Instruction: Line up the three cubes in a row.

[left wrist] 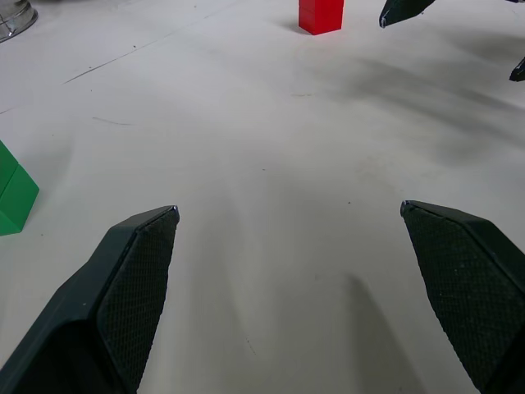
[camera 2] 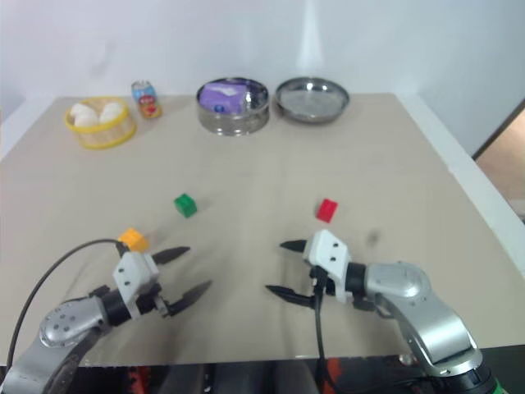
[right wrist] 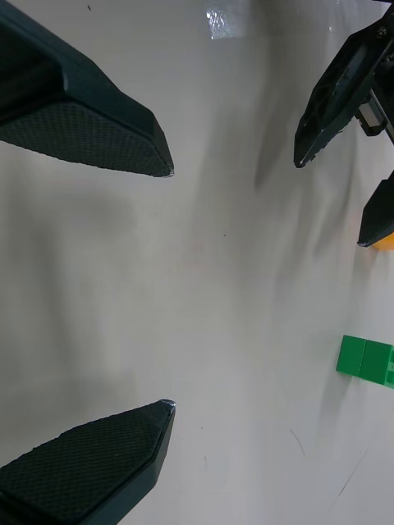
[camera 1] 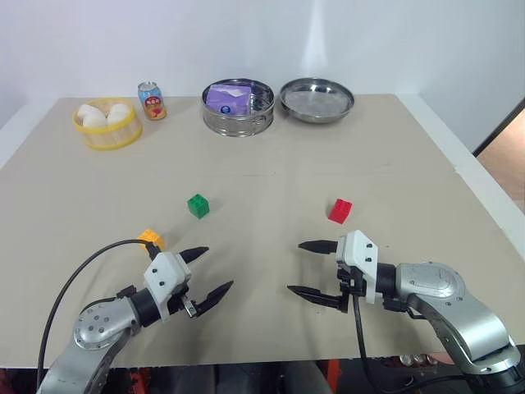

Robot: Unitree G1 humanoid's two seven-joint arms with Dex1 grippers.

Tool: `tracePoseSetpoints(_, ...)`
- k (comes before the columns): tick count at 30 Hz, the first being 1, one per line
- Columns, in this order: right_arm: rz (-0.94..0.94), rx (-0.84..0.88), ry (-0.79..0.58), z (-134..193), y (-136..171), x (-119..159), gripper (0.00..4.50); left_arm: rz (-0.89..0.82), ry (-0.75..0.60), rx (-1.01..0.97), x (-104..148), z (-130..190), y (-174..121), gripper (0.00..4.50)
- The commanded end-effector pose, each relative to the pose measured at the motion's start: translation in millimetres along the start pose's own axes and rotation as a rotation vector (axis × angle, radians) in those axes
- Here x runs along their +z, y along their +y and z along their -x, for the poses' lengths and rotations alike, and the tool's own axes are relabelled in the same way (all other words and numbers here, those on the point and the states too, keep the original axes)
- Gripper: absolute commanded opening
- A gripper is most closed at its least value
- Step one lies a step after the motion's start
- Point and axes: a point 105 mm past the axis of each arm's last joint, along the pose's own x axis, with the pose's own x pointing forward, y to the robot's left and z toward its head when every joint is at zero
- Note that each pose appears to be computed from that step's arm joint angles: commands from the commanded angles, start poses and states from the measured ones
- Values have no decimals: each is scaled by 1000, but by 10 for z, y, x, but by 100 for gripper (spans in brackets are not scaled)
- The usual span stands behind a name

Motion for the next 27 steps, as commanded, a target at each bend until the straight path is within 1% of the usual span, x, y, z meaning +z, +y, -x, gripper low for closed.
tracePoseSetpoints(1,30,-19,-34,28,-3,108,450,-53,-41,-40,100,-3,-42,449)
tracePoseSetpoints(3,9,-41,-41,39,-28,103,450,-58,-61,-83,115,3,-84,449)
tracePoseSetpoints(9,-2,-53,-47,24,-29,125,450,-47,-94,-118,151,17,-113,449)
tracePoseSetpoints(15,-38,-105,-88,21,-84,194,450,-72,-134,-85,220,-11,-50,449)
tracePoseSetpoints(18,-73,-196,-108,56,-237,265,450,-75,-153,-72,262,-43,-40,449)
tracePoseSetpoints(21,-57,-319,-114,116,-498,368,450,-81,-174,-70,316,-88,-45,449)
tracePoseSetpoints(23,-31,-383,-76,147,-623,384,450,-84,-185,-71,339,-111,-45,449)
tracePoseSetpoints(25,15,-437,5,179,-756,346,450,-87,-194,-78,354,-132,-54,449)
tracePoseSetpoints(27,81,-441,101,207,-867,300,450,-86,-202,-83,365,-156,-64,449)
